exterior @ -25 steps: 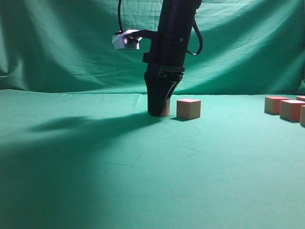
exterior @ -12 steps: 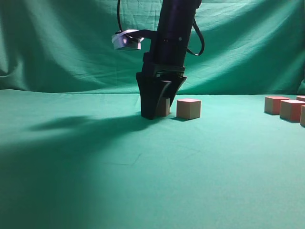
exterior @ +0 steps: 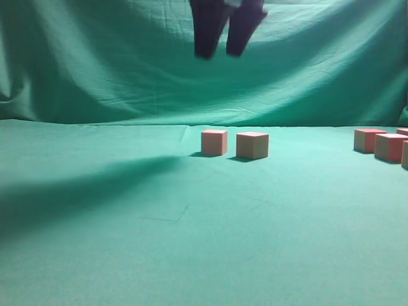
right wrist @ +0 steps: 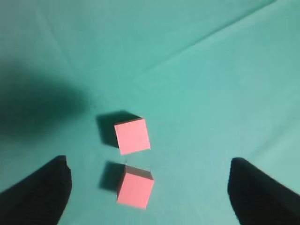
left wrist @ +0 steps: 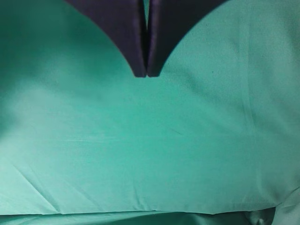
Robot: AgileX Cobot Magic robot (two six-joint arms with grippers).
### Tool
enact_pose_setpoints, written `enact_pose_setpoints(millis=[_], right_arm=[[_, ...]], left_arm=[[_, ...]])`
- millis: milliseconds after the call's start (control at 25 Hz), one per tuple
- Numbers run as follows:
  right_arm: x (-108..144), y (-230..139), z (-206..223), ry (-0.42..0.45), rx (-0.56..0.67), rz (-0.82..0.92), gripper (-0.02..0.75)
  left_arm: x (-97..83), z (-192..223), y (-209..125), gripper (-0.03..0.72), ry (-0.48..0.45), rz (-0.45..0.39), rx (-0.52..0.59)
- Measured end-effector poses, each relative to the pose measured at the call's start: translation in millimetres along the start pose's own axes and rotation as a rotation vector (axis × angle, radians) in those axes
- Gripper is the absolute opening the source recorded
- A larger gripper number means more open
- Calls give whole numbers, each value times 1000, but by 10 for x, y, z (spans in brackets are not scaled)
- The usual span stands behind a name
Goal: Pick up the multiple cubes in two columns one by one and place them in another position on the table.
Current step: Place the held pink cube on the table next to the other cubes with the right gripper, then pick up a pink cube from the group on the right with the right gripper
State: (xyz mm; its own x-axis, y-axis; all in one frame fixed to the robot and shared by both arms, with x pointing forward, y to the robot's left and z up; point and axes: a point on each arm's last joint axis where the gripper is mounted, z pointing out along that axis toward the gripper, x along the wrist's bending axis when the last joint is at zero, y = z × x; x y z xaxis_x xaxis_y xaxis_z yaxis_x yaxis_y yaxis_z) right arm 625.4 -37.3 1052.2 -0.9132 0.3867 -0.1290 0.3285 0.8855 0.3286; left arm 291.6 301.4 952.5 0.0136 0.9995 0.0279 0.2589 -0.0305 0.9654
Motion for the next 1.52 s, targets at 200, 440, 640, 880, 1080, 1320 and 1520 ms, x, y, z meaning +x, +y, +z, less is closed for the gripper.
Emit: enact_pose_setpoints(millis=[200, 440, 640, 880, 1080, 1320, 1520], right_arm=[[79, -12, -781, -78, -117, 139, 617], [207, -127, -1523, -148, -245, 324, 559], [265, -338, -2082, -284, -325, 527, 559], [418, -857, -2148, -314, -249, 698, 559], [509, -1408, -1636, -285, -17, 855, 559], [685, -1911, -893, -229, 247, 968, 559], [758, -2159, -529, -232, 244, 1042, 559]], left_arm=[[0, 0, 0, 0, 0, 0, 0], [0, 0, 0, 0, 0, 0, 0], [0, 0, 0, 0, 0, 0, 0], [0, 0, 0, 0, 0, 0, 0], [0, 0, 0, 0, 0, 0, 0], [0, 0, 0, 0, 0, 0, 0], [0, 0, 0, 0, 0, 0, 0]])
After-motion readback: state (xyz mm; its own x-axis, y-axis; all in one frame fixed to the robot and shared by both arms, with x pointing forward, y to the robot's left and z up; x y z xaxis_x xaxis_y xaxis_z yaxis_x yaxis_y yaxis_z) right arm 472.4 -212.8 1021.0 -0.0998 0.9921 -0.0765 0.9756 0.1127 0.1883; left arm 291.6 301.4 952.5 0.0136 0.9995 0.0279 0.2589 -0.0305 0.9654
